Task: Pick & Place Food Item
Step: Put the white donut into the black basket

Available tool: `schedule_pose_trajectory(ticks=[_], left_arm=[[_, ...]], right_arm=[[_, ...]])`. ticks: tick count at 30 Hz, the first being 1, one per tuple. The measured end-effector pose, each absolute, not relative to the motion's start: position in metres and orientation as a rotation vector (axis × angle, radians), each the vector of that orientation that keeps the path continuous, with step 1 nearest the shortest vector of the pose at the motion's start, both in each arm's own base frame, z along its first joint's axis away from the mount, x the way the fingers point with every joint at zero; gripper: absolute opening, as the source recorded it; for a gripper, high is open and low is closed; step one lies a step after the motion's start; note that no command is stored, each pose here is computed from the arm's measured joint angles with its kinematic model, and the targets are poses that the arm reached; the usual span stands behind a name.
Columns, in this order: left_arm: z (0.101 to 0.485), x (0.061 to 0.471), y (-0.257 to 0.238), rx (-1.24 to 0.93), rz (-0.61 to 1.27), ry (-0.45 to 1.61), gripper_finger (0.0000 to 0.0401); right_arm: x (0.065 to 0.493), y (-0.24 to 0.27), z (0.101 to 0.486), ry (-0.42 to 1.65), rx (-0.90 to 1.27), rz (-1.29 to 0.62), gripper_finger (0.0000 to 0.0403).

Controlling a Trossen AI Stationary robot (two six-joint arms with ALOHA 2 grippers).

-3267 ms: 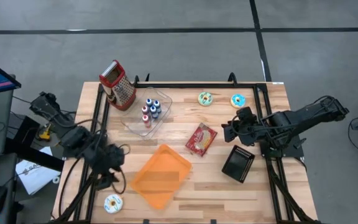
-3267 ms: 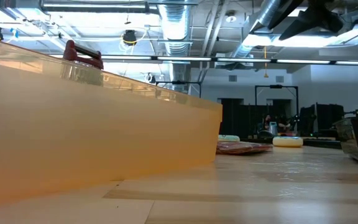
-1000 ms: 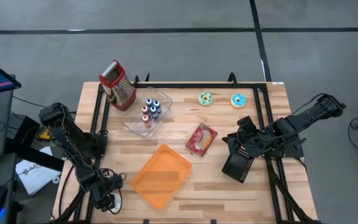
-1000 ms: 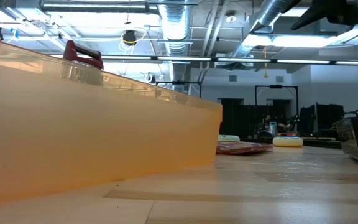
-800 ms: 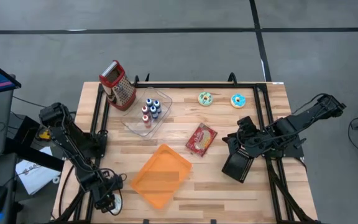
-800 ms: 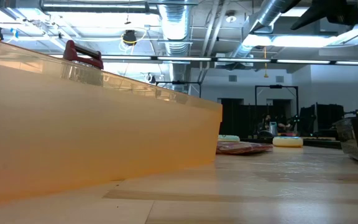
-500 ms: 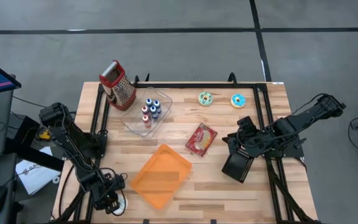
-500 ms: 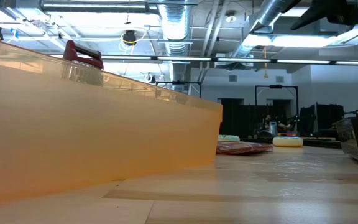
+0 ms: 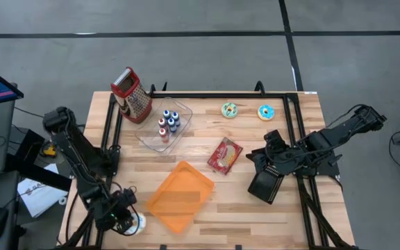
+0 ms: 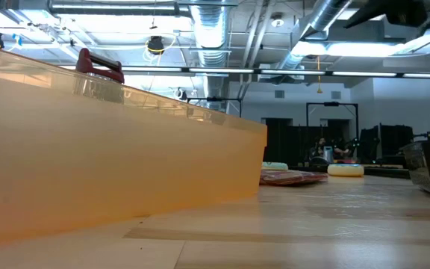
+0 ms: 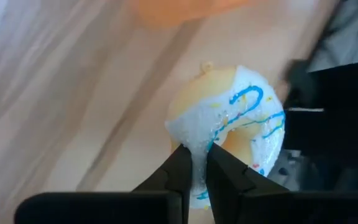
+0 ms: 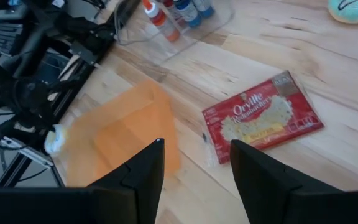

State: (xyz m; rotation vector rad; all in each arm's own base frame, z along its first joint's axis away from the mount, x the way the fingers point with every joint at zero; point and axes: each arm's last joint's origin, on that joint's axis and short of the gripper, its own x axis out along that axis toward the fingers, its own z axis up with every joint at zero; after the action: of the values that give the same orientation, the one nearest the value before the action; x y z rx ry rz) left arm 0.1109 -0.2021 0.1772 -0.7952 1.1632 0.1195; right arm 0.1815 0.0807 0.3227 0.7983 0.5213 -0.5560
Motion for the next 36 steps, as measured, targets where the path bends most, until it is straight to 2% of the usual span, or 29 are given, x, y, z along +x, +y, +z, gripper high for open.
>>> schedule_pose_trajectory(ticks=[9, 15, 19, 27, 31, 36], left_arm=[[0.226, 0.109, -0.194, -0.93, -0.096, 0.859, 0.0033], [0.258, 0.151, -0.179, -0.899, -0.146, 0.619, 0.0033], [0.273, 0.194, -0.151, -0.764, -0.057, 0.495, 0.0033], [0.297, 0.276, -0.068, -0.583, 0.342, 0.169, 0.0033], [0.304, 0.314, -0.047, -0.583, 0.398, 0.061, 0.0033], [0.316, 0.351, -0.043, -0.608, 0.403, -0.026, 0.0033]], right_arm=[[0.182, 0.081, 0.336, 0.499, 0.785, -0.523, 0.0175], [0.183, 0.083, 0.343, 0.479, 0.744, -0.477, 0.0175], [0.183, 0.089, 0.346, 0.434, 0.731, -0.451, 0.0175], [0.184, 0.095, 0.353, 0.366, 0.677, -0.414, 0.0175], [0.186, 0.088, 0.355, 0.324, 0.673, -0.457, 0.0175], [0.191, 0.081, 0.357, 0.301, 0.566, -0.482, 0.0175]])
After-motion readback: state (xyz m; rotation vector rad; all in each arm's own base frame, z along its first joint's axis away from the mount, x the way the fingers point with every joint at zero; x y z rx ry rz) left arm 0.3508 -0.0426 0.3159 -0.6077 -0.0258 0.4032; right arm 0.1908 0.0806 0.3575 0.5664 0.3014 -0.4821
